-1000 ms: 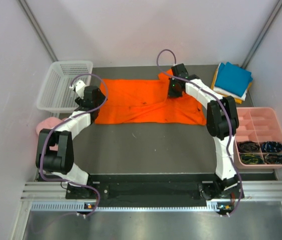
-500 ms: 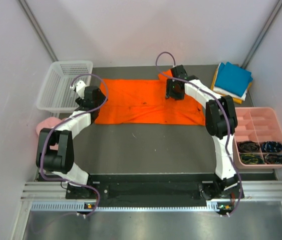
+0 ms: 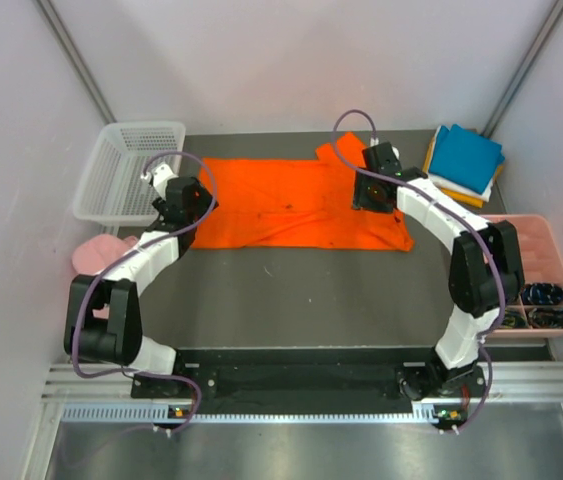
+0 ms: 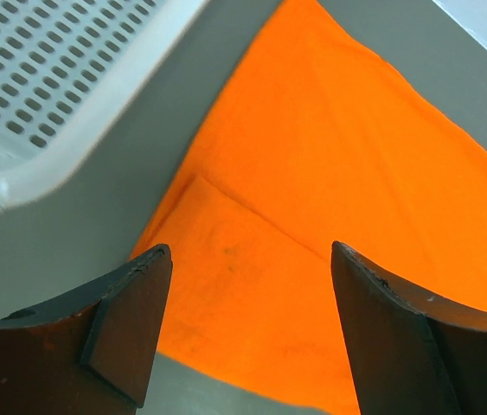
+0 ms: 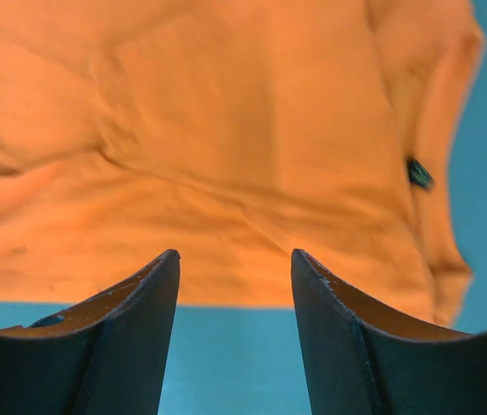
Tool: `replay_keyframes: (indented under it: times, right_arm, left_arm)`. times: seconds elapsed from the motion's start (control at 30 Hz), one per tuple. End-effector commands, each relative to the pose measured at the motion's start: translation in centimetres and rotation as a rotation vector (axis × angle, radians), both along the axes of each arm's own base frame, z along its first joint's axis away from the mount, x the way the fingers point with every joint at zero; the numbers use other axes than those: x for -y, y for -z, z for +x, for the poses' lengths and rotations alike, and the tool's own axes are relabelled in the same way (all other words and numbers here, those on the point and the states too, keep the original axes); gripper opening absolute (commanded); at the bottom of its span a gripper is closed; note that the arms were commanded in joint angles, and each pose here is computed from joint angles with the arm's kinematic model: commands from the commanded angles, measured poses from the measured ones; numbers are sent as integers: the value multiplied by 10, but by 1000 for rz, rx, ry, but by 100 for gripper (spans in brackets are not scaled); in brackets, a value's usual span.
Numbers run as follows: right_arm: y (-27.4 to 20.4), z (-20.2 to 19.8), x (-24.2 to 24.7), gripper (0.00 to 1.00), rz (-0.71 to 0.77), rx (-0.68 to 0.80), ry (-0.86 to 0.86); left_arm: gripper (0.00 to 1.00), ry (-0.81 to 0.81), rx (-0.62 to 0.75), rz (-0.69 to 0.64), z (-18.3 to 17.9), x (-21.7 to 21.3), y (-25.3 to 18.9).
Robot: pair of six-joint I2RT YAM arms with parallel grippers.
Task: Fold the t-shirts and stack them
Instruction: Fold the flattened tshirt in 1/3 of the way
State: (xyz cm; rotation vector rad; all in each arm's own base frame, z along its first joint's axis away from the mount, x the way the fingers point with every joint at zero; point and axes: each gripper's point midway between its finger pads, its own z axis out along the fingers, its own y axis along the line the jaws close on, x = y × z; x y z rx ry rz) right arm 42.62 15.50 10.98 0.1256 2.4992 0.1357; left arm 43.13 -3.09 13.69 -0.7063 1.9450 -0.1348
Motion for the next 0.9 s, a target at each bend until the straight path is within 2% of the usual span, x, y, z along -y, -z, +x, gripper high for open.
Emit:
replay_keyframes:
  times: [0.0,0.13,0.23,0.6,0.87]
  right_arm:
    - [-10,-28,27,55,-54,21,105]
    - [5,-59,61,55,-118,-13,209]
    - [11,-71,75,54,-67,-11,238]
    - [9,-80,117,51,-104,17,260]
    - [26,-73,113,48,-55,-23,248]
  left_arm:
    - [79,55,24,-4,-18,12,-7]
    - [79,45,5,15,-34,6,1]
    - [79,40,-5,23,-40,4,4]
    - [79,63,-13,6,-38,9,8]
    - [79,60,-18,8,-39,8,10]
